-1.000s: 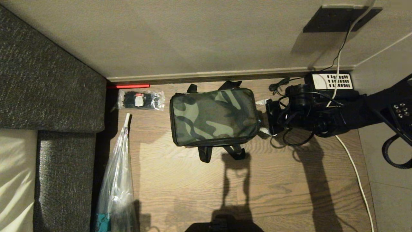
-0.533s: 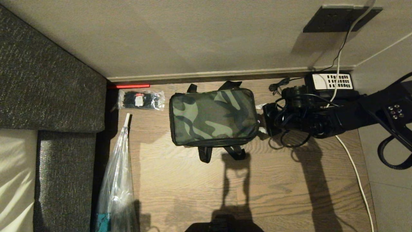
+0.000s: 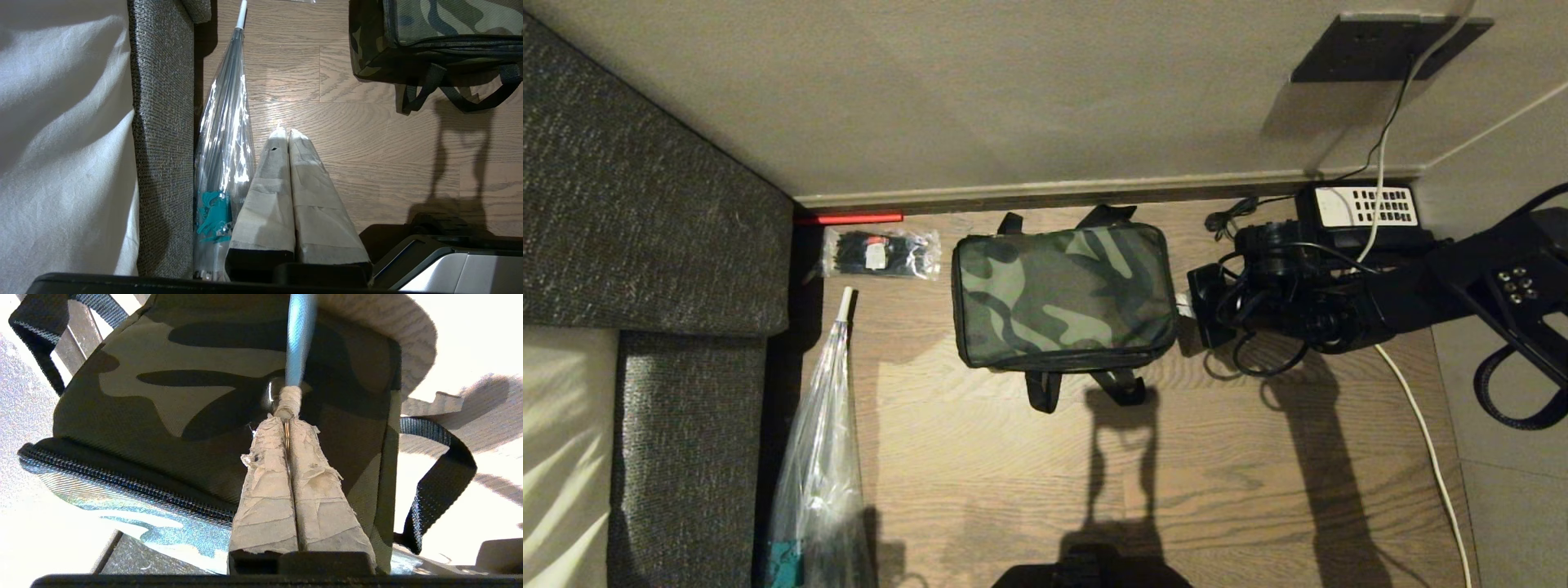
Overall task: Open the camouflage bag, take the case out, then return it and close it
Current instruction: Open the top of the storage box
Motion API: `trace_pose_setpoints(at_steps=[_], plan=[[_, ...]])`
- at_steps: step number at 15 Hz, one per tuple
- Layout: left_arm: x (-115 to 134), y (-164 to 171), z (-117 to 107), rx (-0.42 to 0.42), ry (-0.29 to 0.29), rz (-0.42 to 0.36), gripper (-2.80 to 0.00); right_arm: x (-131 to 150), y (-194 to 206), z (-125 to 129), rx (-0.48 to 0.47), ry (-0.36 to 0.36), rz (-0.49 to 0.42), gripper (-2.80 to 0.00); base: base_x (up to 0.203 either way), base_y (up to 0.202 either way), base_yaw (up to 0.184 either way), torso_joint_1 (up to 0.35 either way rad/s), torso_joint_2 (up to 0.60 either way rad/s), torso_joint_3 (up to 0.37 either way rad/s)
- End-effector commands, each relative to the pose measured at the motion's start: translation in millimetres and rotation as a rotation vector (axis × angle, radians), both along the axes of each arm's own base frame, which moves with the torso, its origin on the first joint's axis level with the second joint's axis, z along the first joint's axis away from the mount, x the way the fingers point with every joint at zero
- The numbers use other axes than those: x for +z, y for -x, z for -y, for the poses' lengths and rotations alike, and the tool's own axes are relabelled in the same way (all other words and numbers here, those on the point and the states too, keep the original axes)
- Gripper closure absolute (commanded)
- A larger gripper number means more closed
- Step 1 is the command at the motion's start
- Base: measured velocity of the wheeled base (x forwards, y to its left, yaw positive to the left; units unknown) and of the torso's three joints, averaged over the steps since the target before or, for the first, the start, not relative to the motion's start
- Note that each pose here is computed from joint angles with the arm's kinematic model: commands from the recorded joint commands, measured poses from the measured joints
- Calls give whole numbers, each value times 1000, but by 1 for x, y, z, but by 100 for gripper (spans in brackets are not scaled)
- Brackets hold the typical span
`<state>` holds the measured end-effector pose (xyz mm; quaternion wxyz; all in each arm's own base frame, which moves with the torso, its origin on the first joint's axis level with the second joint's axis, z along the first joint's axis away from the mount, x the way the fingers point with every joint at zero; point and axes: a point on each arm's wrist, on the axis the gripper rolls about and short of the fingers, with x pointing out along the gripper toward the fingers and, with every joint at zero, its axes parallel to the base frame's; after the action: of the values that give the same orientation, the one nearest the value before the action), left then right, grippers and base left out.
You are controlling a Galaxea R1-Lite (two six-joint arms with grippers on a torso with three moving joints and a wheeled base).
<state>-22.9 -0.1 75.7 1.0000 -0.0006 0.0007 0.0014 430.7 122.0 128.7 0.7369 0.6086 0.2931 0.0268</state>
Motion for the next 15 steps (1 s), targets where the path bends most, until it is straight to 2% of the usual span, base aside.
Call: trace_pose_setpoints(at_steps=[1,5,9,11,15], plan=[[0,0,0,0,0,1,0,3,1,0,-1,-6,9,0,0,0,0,0,0,0],[0,0,0,0,0,1,0,13,5,3,1,92,80,0,0,0,0,0,0,0],[0,0,0,0,0,1,0,31,8,6,-22,98,195,0,0,0,0,0,0,0],[0,0,0,0,0,1,0,40,11,7,-16,130,266,0,0,0,0,0,0,0],[0,0,0,0,0,1,0,42,16,8,-4,148,280,0,0,0,0,0,0,0]])
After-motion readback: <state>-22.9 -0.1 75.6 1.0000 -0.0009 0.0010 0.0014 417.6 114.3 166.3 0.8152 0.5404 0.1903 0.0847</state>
